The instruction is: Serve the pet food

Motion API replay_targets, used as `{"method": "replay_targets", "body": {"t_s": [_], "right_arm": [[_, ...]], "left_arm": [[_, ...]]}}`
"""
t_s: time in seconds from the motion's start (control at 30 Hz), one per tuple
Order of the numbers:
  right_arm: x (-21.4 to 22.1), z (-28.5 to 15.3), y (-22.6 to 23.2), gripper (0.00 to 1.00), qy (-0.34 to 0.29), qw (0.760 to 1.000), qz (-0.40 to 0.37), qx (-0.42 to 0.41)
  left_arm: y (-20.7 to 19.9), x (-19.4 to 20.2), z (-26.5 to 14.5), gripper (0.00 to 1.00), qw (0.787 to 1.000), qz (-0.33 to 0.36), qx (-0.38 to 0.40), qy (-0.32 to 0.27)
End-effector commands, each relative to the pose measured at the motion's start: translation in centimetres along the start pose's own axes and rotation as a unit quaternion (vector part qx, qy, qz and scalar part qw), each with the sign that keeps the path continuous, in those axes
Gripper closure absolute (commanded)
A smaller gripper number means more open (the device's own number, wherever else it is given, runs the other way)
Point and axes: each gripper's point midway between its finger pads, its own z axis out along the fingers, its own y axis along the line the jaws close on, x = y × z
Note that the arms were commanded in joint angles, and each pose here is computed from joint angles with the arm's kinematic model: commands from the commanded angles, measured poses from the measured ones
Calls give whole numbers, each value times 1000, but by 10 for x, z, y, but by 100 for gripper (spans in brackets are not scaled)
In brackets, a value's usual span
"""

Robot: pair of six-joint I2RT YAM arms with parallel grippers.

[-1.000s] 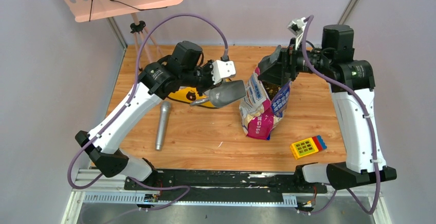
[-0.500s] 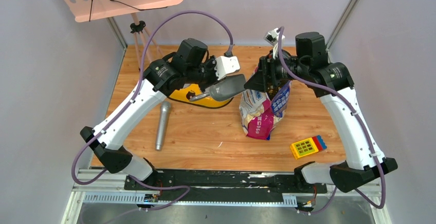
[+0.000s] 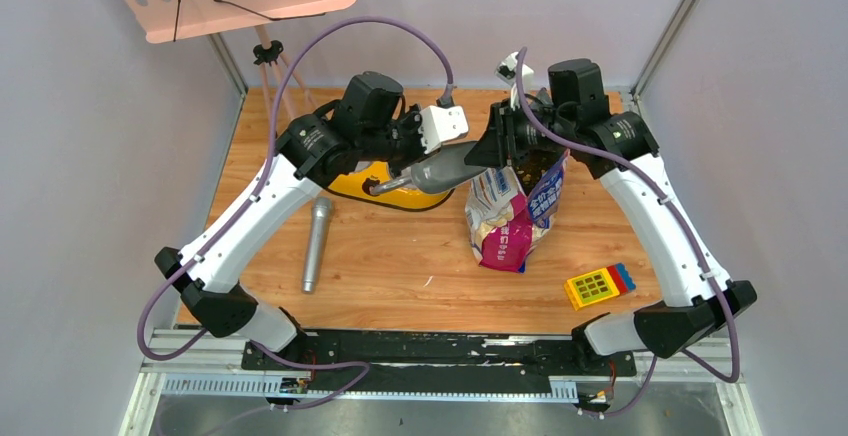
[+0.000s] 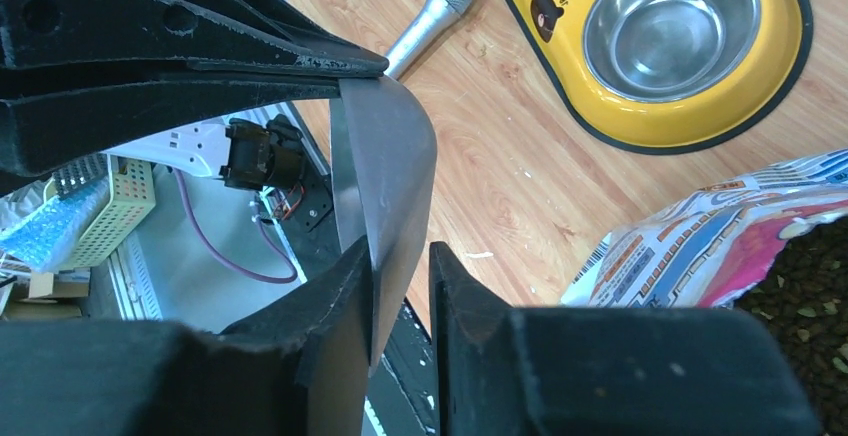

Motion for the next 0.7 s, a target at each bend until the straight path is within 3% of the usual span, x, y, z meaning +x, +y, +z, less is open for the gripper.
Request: {"method": "replay_targets", "body": {"t_s": [0.0,0.07,0.13,0.17,0.2,0.23,0.3,0.43,0.57,0.67], "right_arm": [[-10,4,-2,75,-20,1000,-3,7],[-9,5,-3,77,-18,1000,-2,7],[-9,5,-1,99,-17,1000,-7,0],[-9,5,0,100,-17,1000,-11,-3],[-10,4,1,100,-19,1000,-16,-7],[-12,2,3,100,-21,999,-22,-11],[-16,-3,5,100,-27,999,-29,-16],[-23,-19,8,100,-38,999,-27,-26],[-31,-36,17,100,-57,997,-37,-40],[-38,-51,17,100,-79,995,-28,-51]], "left_arm": [[5,-33,-19,100,998,9,-12,-62],[4,-33,-19,100,998,8,-10,-63],[5,-35,-19,100,998,4,-11,-67],[5,-34,-18,98,998,2,-13,-65],[7,-35,-17,90,998,-5,-17,-66],[10,-34,-17,68,998,-19,-28,-62],[21,-35,-20,38,995,-46,-60,-63],[42,-42,-44,14,982,-120,-95,-113],[62,-33,-66,9,951,-250,-78,-162],[52,-29,-76,12,921,-342,26,-185]]}}
